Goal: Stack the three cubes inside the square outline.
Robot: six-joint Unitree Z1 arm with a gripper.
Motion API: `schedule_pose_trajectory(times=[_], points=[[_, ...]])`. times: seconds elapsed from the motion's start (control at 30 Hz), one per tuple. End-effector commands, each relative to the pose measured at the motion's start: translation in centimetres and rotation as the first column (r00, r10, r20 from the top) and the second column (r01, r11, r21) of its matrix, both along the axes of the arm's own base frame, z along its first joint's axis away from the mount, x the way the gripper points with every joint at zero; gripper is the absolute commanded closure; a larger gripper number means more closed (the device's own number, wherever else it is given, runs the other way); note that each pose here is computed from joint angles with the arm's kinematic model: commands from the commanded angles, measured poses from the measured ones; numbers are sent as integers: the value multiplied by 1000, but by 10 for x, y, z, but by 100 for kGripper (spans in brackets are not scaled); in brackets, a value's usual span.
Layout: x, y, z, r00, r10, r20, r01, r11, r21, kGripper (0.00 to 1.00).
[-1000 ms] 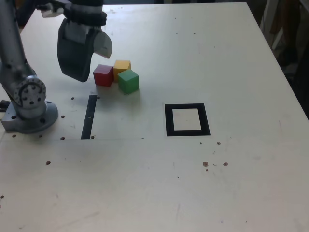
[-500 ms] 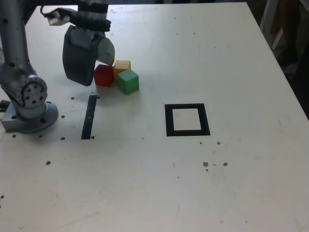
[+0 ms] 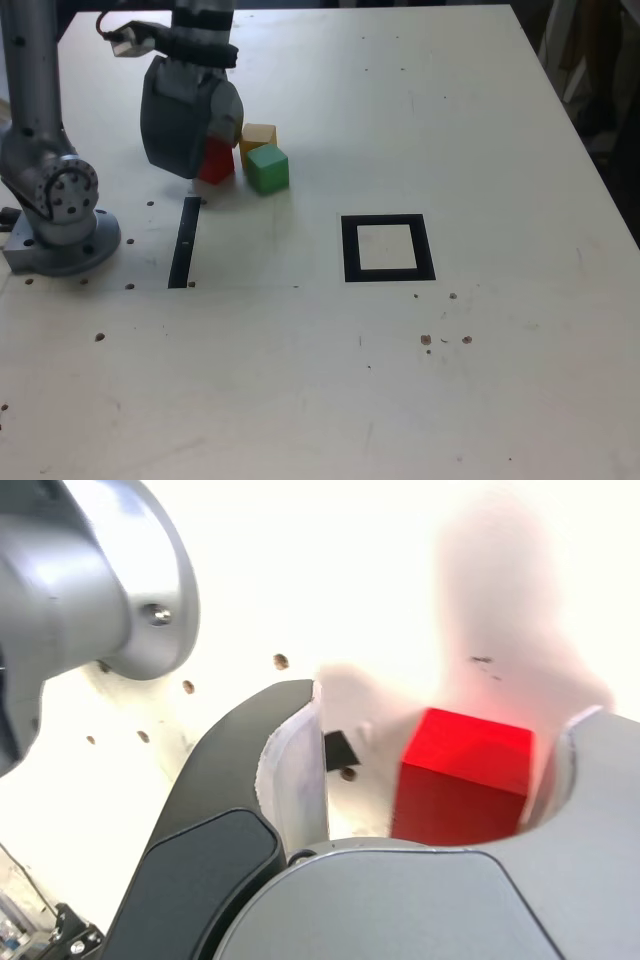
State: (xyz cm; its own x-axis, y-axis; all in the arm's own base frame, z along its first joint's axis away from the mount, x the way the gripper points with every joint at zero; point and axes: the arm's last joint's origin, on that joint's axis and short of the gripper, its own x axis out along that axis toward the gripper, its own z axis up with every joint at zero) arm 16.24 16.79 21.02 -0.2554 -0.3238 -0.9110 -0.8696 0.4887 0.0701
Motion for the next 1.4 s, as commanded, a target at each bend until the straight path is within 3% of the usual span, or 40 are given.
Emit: schedule_pose_trajectory(times=[0.0,0.13,0.37,0.83,1.03,1.2,1.37], points=[[2,2,-1,1000,-7,12,7,1000,6,57],[3,3,-1,999,-19,27,19,1000,15,64],[3,4,-4,999,-31,42,29,999,31,65],[1,2,-1,998,-44,40,42,999,35,66],[-1,0,15,995,-78,54,75,995,67,66],[14,0,40,980,-186,70,177,977,121,66],[41,-9,70,936,-346,70,330,928,170,66]])
